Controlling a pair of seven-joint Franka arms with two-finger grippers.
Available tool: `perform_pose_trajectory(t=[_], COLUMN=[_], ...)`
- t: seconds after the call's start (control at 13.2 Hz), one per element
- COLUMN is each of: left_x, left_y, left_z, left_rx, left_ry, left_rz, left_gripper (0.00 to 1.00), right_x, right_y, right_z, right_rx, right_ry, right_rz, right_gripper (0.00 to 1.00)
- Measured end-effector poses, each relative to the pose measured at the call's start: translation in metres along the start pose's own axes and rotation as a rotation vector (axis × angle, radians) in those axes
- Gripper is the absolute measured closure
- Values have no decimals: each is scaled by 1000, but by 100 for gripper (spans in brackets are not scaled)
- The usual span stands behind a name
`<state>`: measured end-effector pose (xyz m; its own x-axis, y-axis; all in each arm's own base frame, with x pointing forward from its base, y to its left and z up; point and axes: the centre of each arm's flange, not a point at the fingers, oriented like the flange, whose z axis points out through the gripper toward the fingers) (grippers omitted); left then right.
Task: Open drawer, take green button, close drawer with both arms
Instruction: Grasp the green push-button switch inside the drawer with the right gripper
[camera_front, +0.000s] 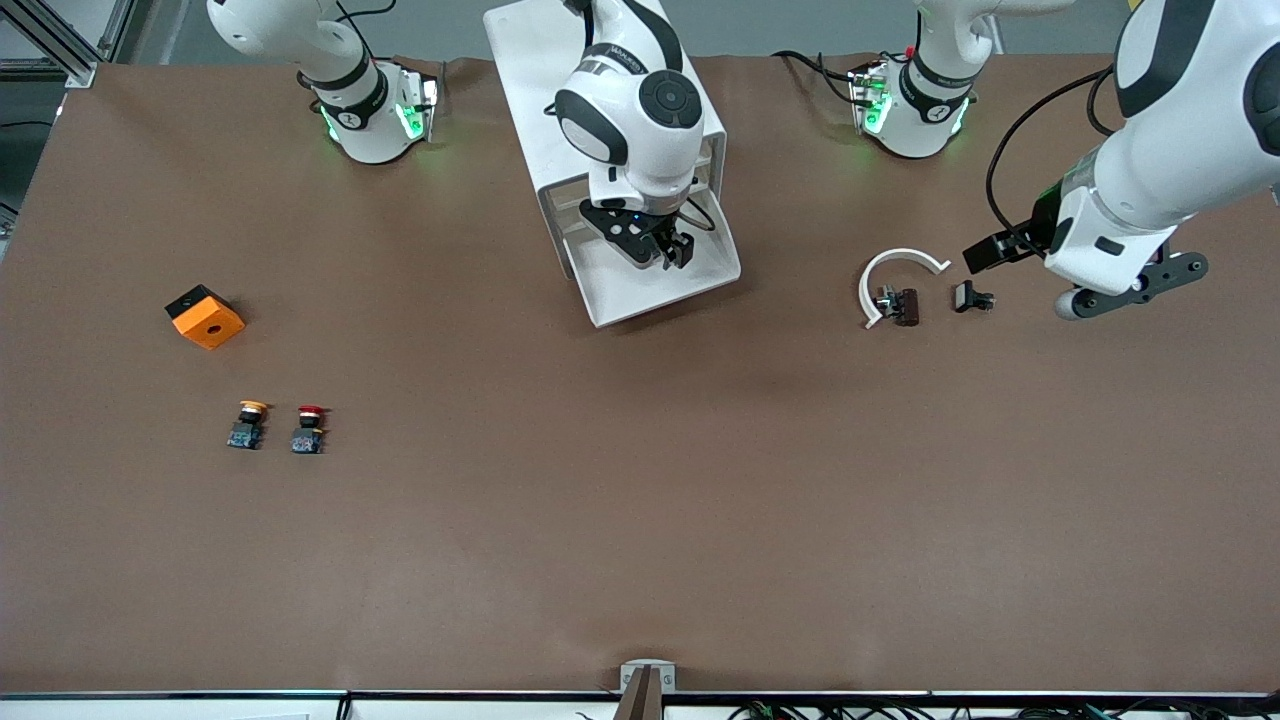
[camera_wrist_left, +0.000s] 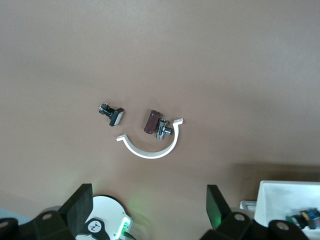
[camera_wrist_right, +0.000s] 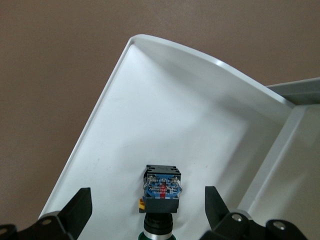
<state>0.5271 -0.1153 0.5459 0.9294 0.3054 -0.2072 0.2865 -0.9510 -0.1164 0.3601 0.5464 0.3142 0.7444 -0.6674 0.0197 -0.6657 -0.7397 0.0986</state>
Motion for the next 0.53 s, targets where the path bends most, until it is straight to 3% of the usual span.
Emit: perform_pose_trajectory(t=[0.53], left_x=[-9], left_y=[8], left_z=[23], left_rx=[27], left_ry=[-31], left_rz=[35], left_gripper=[0], right_x=[-1], right_y=[-6], right_z=[25], right_rx=[-5], right_ry=[3], right_rz=[-1], right_gripper=[0])
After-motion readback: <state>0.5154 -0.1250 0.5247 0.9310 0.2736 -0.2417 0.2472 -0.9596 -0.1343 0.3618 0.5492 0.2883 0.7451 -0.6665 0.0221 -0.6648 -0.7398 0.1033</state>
